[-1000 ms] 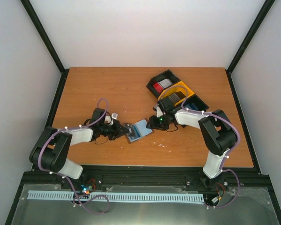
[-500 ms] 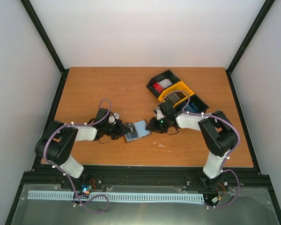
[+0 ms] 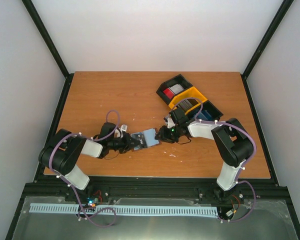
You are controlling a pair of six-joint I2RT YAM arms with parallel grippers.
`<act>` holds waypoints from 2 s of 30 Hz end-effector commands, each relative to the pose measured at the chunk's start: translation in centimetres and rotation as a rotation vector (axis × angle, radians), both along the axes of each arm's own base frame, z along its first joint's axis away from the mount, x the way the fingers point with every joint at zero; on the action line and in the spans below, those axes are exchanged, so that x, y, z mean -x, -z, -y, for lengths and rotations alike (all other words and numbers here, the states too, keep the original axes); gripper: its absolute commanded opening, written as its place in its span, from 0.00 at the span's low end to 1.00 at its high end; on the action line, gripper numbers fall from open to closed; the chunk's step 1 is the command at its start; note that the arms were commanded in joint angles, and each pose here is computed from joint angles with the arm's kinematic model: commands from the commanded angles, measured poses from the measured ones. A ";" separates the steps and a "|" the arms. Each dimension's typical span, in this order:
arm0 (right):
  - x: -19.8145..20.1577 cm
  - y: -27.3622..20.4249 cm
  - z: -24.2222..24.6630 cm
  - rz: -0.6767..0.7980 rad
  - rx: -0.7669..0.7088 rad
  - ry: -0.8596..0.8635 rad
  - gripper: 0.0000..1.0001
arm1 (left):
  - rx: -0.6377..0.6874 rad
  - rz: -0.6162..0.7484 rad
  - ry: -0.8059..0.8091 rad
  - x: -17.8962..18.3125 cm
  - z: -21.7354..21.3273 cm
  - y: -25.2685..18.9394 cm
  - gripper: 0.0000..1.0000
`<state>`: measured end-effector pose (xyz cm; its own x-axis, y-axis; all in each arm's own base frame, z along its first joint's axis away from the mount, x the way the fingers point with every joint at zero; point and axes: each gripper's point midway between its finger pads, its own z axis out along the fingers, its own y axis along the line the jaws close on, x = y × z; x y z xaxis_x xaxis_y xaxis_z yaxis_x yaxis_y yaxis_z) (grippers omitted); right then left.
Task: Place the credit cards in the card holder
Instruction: Insert the credit card into the card holder.
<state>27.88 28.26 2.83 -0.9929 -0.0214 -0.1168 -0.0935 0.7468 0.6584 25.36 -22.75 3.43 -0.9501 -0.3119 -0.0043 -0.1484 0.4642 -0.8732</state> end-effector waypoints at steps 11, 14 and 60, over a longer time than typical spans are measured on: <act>2.5 2.9 1.0 -0.099 0.075 -0.007 0.38 | 0.060 0.077 0.021 -1.0 1.2 -1.0 0.01; 2.5 3.1 1.1 -0.102 0.078 -0.005 0.38 | 0.043 0.067 0.014 -0.5 0.8 -0.7 0.01; 2.9 3.7 0.3 -0.129 0.051 -0.053 0.37 | 0.023 0.029 0.132 -0.9 0.2 -0.5 0.01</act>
